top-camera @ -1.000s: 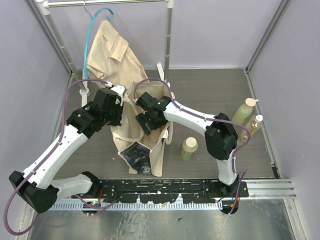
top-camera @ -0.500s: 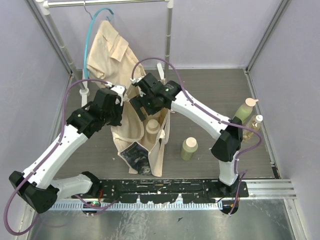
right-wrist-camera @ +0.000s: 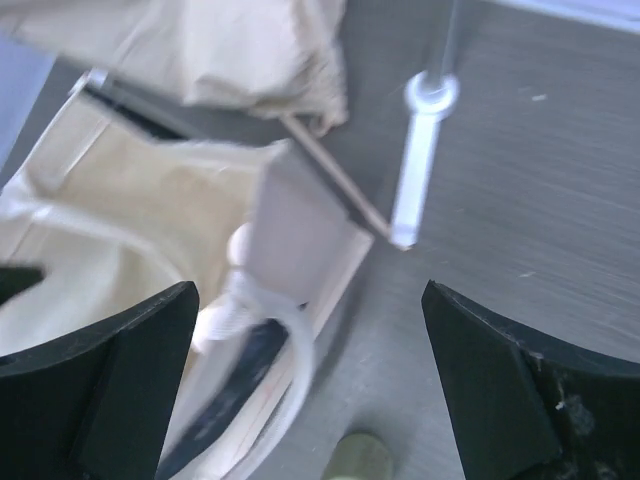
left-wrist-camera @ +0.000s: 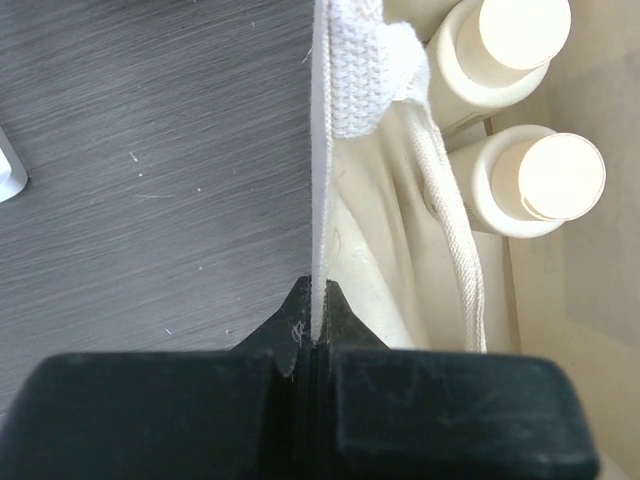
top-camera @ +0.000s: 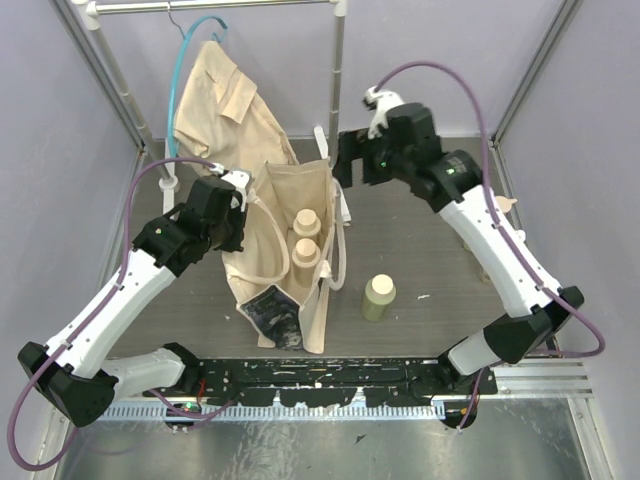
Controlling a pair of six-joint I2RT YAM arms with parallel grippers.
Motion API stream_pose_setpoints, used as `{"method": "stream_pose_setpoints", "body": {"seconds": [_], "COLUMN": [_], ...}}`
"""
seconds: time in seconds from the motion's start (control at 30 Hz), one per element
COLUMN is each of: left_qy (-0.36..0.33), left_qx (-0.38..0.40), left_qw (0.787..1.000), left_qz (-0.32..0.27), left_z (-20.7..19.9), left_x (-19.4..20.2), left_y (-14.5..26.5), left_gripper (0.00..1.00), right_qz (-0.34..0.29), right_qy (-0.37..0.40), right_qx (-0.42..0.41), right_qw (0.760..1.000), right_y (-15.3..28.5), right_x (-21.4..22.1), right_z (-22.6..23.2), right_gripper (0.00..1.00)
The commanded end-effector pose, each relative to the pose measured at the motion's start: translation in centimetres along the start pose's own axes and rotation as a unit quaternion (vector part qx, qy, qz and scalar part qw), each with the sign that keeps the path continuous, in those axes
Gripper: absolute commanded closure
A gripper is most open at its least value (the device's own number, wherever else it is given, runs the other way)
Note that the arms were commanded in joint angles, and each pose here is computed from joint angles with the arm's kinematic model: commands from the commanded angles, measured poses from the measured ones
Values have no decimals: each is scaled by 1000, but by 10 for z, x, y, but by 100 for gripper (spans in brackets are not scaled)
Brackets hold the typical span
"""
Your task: Place the personal care products into the canvas bag
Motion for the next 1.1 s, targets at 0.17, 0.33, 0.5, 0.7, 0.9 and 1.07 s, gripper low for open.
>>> {"method": "stream_pose_setpoints", "body": {"seconds": [0.17,0.33,0.5,0.7,0.9,1.07], "left_qy": [-1,0,-14,-24,-23,-23], "left_qx": [-9,-5,7,17,18,13], "left_qw": [1000,999,999,999,999,999], "left_qz": [-29,-43,-40,-42,-44,-42], "left_z": [3,2,-2,-5,-5,-3], "left_x": [-8,-12,-17,-22,-21,-18], "left_y": [7,4,0,-5,-4,-1], "left_gripper": [100,100,100,100,100,100], "right_qz": [56,115,158,190,229,251], "right_qy": [-51,-78,-94,-104,-98,-97], "right_qx": [110,135,133,110,120,129], "right_qw": [991,981,974,970,961,955], "right_y": [27,40,43,36,31,18], "right_x": [17,73,111,157,195,217], "right_z": [-46,-52,-40,-16,-15,-20], "right_gripper": [0,0,0,0,0,0]}}
Point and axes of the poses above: each gripper's point midway between its finger pads, its own y axis back along the fingers, its own z axis along the line the jaws close on, x = y × z, the point moved 7 cm from there along y, back along the fingers
